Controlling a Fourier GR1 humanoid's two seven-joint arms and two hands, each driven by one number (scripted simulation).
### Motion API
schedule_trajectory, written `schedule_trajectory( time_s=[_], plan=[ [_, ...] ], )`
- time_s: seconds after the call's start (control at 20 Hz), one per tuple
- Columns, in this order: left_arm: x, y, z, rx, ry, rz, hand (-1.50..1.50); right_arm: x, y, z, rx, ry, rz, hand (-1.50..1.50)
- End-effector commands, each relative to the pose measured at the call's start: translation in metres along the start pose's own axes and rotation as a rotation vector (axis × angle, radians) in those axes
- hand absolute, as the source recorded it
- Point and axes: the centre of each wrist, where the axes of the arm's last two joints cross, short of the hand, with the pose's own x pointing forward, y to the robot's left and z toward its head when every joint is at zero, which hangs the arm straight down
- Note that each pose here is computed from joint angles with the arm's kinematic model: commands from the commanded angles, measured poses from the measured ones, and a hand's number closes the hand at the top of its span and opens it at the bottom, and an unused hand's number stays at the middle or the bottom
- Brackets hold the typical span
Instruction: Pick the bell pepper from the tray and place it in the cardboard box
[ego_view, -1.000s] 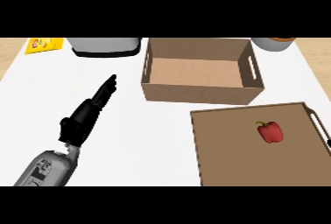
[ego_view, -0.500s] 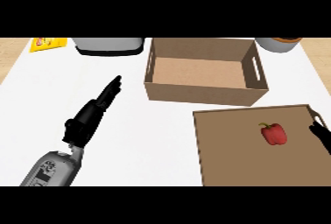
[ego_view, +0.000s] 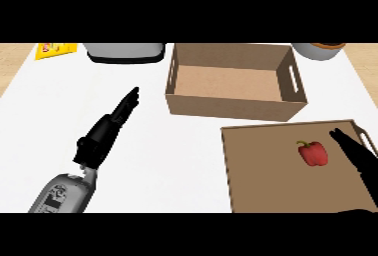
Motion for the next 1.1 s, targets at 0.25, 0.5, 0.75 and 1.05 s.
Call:
schedule_trajectory(
  time_s=[0.25, 0.5, 0.75, 1.05],
  plan=[
    [0.018, 0.002, 0.0, -0.002, 0.01, 0.003, 0.0, -0.005, 0.021, -0.014, -0.023, -0.014, -0.005, -1.5],
    [-0.006, 0.001, 0.007, -0.001, 0.009, 0.011, 0.0, -0.012, 0.015, -0.034, -0.022, 0.01, 0.032, -1.5],
    [-0.007, -0.01, 0.001, -0.005, -0.001, 0.002, 0.0, -0.014, 0.029, -0.04, 0.022, 0.009, 0.042, -1.5],
    [0.004, -0.006, 0.007, 0.007, 0.009, -0.009, 0.0, -0.018, 0.039, -0.039, 0.056, 0.033, 0.047, -1.5]
  ],
)
